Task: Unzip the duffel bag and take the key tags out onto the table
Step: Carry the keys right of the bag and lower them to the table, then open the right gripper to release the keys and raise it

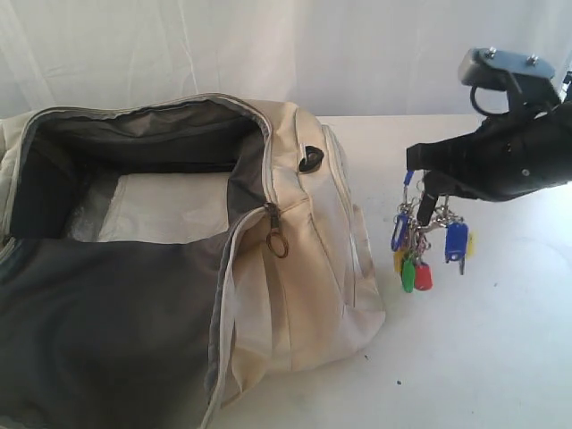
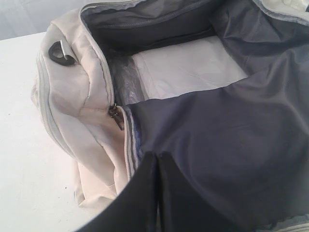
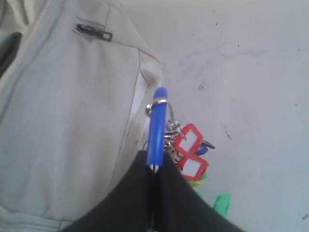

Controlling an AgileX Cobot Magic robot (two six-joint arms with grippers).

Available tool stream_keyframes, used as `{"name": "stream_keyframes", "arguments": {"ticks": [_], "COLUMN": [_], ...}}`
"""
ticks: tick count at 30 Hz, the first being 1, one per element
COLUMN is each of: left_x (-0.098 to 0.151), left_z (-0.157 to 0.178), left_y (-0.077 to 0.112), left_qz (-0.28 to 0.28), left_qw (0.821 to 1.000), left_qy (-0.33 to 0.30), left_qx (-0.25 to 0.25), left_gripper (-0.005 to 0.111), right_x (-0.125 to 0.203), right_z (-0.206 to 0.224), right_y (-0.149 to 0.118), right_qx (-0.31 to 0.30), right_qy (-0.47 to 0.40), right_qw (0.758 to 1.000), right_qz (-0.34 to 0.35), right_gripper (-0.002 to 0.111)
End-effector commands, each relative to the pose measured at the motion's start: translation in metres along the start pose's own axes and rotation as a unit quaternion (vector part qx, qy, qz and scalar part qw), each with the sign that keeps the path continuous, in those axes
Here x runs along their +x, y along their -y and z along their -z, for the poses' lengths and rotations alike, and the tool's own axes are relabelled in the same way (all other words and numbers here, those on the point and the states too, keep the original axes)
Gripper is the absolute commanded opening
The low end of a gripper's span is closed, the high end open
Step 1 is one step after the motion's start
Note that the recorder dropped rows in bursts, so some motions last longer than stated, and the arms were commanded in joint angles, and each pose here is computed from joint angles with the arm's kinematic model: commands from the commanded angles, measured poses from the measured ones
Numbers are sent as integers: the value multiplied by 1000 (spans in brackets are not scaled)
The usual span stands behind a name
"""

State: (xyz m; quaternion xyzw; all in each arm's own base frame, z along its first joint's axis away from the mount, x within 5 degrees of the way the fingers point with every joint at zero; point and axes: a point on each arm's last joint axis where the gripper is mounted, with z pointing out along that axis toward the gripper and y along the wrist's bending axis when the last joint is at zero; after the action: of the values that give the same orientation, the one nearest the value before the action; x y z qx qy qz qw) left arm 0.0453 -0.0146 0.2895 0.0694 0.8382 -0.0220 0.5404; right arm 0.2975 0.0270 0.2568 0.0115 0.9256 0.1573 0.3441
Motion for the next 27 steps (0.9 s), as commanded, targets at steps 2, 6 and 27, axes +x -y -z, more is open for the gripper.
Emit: {"name": "stream_keyframes", "arguments": {"ticks": [2, 6, 27], "left_x": [1, 1, 0], "left_z": [0, 0, 0], "left_y": [1, 1, 1], "left_qz": [7, 7, 9], "left_qw": [1000, 1000, 1000], "left_qy": [4, 4, 5], "left_qx": [4, 4, 5], "left_gripper": [0, 0, 0], "right_x": [8, 22, -17], "right_z": [-39, -62, 7], "right_y": [17, 40, 6], "right_qx": [-9, -19, -72], "right_qy": [-28, -80, 1], "right_qw": [999, 993, 997], "right_qz": [-37, -83, -9], "right_gripper": [0, 0, 72]}}
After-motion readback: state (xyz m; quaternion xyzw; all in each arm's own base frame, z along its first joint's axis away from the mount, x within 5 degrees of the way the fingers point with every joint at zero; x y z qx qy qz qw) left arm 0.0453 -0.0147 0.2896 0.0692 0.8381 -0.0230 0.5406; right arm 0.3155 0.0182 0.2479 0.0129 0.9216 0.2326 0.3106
